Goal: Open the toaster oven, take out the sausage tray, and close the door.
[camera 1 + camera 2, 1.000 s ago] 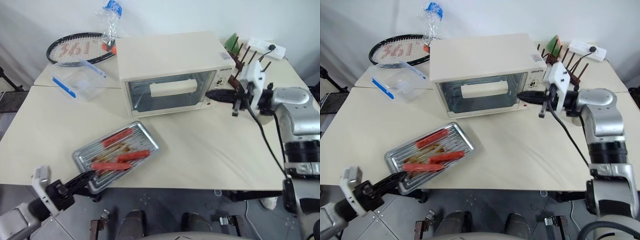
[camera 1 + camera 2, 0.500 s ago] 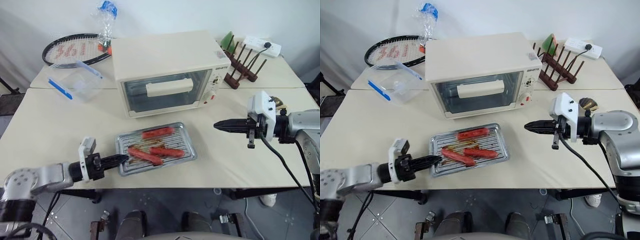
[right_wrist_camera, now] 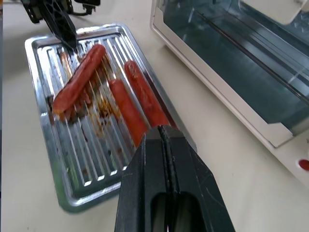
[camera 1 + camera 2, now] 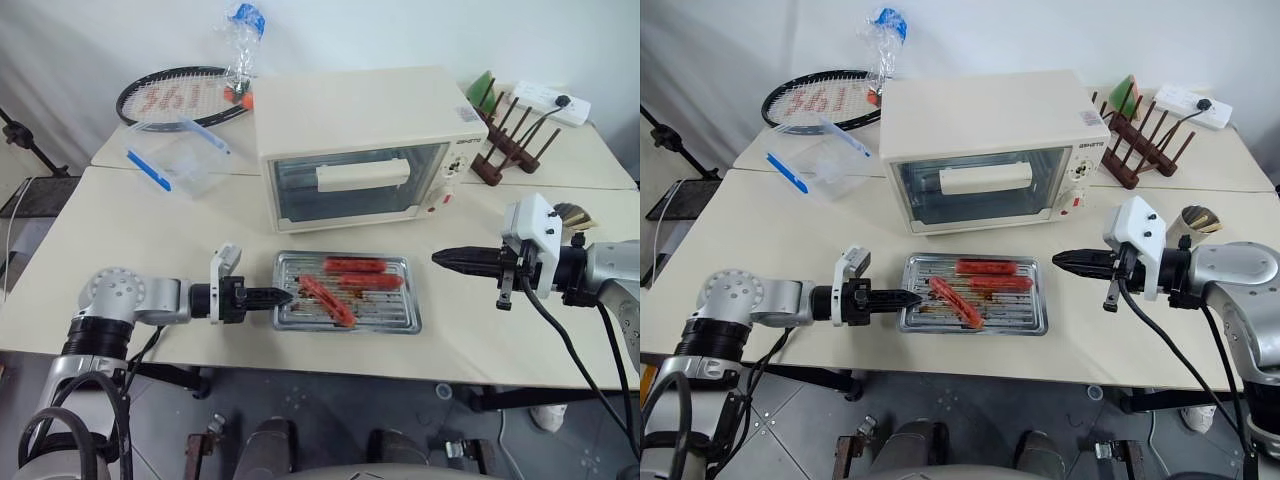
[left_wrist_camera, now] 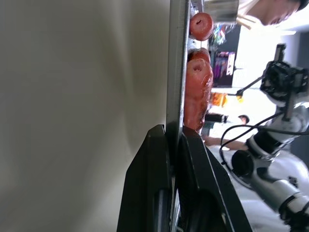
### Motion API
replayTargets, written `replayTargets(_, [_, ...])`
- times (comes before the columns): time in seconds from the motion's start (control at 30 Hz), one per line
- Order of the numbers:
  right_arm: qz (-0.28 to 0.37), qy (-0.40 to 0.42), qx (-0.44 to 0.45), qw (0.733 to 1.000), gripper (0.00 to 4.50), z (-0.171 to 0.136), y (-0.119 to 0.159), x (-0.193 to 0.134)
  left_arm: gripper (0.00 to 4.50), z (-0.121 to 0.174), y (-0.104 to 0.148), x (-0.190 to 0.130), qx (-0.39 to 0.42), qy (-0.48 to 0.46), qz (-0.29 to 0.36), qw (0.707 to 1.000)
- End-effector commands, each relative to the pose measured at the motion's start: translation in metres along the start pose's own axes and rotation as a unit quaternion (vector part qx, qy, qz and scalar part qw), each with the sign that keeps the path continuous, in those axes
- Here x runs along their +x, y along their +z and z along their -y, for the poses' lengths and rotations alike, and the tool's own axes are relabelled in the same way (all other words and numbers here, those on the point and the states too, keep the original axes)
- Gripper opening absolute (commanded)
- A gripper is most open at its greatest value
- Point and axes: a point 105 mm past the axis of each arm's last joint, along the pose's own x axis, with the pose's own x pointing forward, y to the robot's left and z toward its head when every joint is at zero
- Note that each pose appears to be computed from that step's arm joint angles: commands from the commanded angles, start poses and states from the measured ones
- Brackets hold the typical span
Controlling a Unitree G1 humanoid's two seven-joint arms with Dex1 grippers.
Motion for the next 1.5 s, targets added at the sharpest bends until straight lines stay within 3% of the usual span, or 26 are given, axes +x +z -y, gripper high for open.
replayTargets(0.03, [0.006, -0.012, -0.022, 1.0, 0.03, 0.002, 0.011, -0.006, 0.0, -0.008, -0.006, 0.015, -0.009, -0.005, -0.027, 1.0])
replayTargets(0.1, [0.007, -0.013, -0.021, 1.0, 0.03, 0.002, 0.011, -0.005, 0.0, -0.009, -0.009, 0.02, -0.006, -0.004, -0.043, 0.999])
replayTargets(0.4, [0.008, -0.018, -0.024, 1.0, 0.0, 0.004, 0.012, -0.004, 2.59, -0.025, -0.014, 0.032, -0.005, 0.03, -0.087, 0.996])
replayTargets(0.63, [0.001, -0.017, -0.023, 1.0, 0.0, 0.003, 0.01, -0.007, 4.4, -0.025, -0.009, 0.018, 0.015, 0.041, -0.083, 0.996])
replayTargets(0.8, [-0.033, -0.001, -0.017, 0.999, 0.0, -0.004, -0.004, -0.013, 4.47, -0.024, 0.007, -0.02, 0.062, 0.083, -0.052, 0.993])
replayTargets(0.93, [-0.025, 0.024, -0.005, 0.999, 0.0, -0.012, -0.016, -0.018, 4.47, -0.018, 0.019, -0.045, 0.159, 0.103, -0.024, 0.982])
replayTargets(1.1, [-0.008, 0.055, 0.04, 0.998, 1.46, -0.018, -0.032, -0.03, 4.5, -0.001, 0.032, -0.06, 0.301, 0.071, 0.029, 0.951])
replayTargets(1.2, [0.02, 0.068, 0.039, 0.997, 2.42, -0.017, -0.034, -0.038, 4.5, 0.029, 0.04, -0.074, 0.426, -0.013, 0.116, 0.897])
replayTargets(1.3, [0.052, 0.077, 0.038, 0.995, 3.35, -0.013, -0.031, -0.042, 4.5, 0.035, 0.034, -0.091, 0.513, -0.011, 0.14, 0.847])
replayTargets(1.4, [0.031, 0.081, 0.021, 0.996, 4.34, -0.01, -0.035, -0.043, 4.5, 0.03, 0.025, -0.104, 0.56, -0.002, 0.127, 0.819])
replayTargets(1.5, [-0.016, 0.1, 0.0, 0.995, 4.47, -0.012, -0.05, -0.045, 4.5, 0.013, 0.002, -0.12, 0.593, 0.008, 0.042, 0.804])
